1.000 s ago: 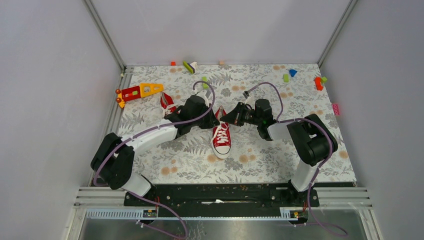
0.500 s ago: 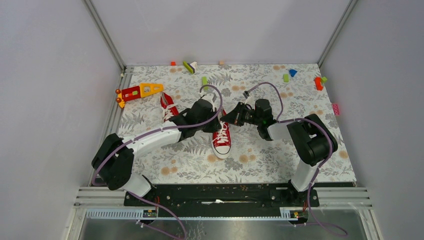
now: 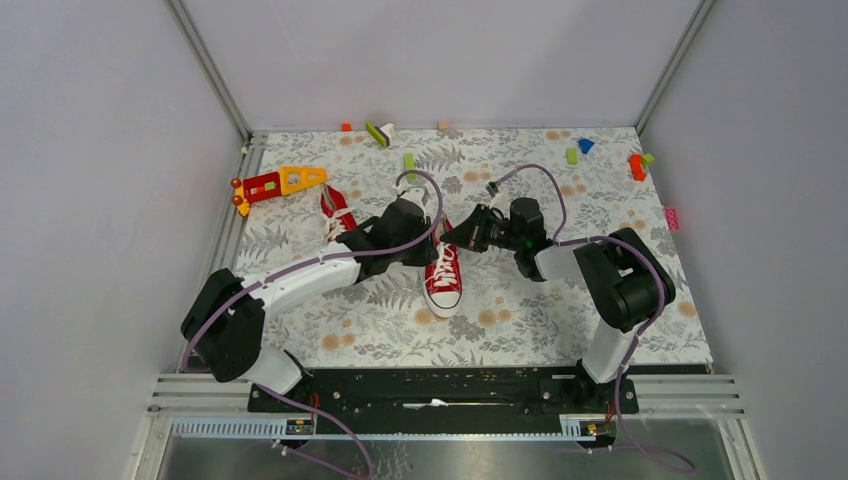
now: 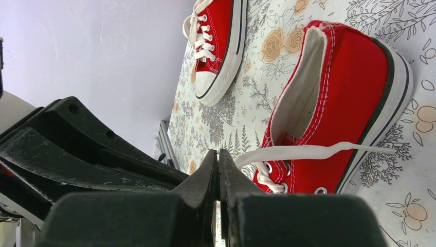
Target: Tie the shoes
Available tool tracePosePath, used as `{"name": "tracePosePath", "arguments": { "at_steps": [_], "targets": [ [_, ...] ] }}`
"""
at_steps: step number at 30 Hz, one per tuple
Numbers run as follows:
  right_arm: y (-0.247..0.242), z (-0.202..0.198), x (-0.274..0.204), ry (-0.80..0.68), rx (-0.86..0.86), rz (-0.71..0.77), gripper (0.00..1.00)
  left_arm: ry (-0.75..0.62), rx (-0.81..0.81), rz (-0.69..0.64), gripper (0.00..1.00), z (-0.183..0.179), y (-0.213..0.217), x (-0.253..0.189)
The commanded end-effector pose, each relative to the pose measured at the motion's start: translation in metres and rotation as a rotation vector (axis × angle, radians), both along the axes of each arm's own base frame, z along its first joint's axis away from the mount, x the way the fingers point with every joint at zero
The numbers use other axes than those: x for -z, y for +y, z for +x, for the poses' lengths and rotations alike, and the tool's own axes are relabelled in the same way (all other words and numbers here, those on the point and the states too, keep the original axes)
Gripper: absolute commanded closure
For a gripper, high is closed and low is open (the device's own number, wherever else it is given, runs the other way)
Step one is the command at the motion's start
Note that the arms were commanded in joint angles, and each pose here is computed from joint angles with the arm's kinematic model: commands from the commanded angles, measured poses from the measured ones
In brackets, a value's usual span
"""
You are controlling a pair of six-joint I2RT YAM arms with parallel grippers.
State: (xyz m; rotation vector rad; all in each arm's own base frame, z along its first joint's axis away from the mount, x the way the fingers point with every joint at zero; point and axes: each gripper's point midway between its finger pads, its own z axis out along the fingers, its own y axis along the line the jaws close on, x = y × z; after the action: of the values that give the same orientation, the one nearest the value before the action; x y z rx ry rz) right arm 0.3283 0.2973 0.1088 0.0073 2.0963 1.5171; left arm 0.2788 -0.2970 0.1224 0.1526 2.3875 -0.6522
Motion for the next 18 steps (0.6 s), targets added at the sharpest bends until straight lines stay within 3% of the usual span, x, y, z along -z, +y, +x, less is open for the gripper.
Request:
{"name": "tracePosePath", "arguments": {
  "at_steps": [1, 4, 7, 13, 18],
  "targets": [
    [0.001, 0.012, -0.013, -0.045, 0.010, 0.020, 1.00, -0.089, -0.037, -0.041, 0.81, 0.010, 0.002, -0.038],
    [0.002, 0.012, -0.013, -0.045, 0.009, 0.020, 1.00, -0.085, -0.044, -0.036, 0.85, 0.011, 0.006, -0.038],
    [0.002, 0.012, -0.013, -0.046, 0.009, 0.023, 1.00, -0.069, -0.037, -0.047, 1.00, 0.010, 0.007, -0.037],
    [0.002, 0.012, -0.013, -0.045, 0.008, 0.022, 1.00, -0.044, -0.020, -0.086, 1.00, 0.010, 0.004, -0.038],
    [0.002, 0.012, -0.012, -0.042, 0.009, 0.022, 1.00, 0.017, 0.024, -0.246, 1.00, 0.012, -0.007, -0.053]
  ]
}}
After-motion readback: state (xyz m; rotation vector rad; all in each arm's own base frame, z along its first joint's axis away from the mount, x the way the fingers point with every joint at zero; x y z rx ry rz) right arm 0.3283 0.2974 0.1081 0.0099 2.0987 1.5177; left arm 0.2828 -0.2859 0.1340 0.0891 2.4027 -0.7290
